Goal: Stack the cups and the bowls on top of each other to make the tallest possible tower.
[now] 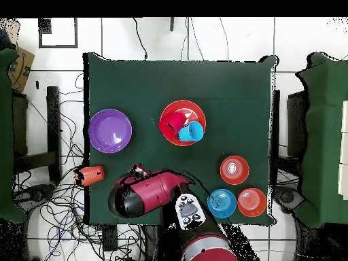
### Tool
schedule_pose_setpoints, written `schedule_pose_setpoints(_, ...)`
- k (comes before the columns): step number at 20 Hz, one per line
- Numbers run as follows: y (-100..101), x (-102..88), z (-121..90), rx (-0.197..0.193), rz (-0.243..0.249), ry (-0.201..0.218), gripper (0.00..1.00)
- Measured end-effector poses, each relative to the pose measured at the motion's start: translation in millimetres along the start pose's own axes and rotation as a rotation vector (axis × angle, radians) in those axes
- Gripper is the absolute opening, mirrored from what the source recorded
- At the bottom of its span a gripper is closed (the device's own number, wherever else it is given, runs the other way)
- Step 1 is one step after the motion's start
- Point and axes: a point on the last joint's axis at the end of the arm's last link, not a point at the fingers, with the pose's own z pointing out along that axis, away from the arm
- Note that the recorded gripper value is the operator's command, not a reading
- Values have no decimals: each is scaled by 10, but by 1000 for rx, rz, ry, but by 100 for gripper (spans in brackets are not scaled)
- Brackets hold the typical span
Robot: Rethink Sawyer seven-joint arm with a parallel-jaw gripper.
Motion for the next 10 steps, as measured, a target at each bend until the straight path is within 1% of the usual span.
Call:
schedule_pose_setpoints(6,-15,-53,-44,9,4,-6,100)
schedule_pose_setpoints(10,-16,-61,-46,8,10,-7,100)
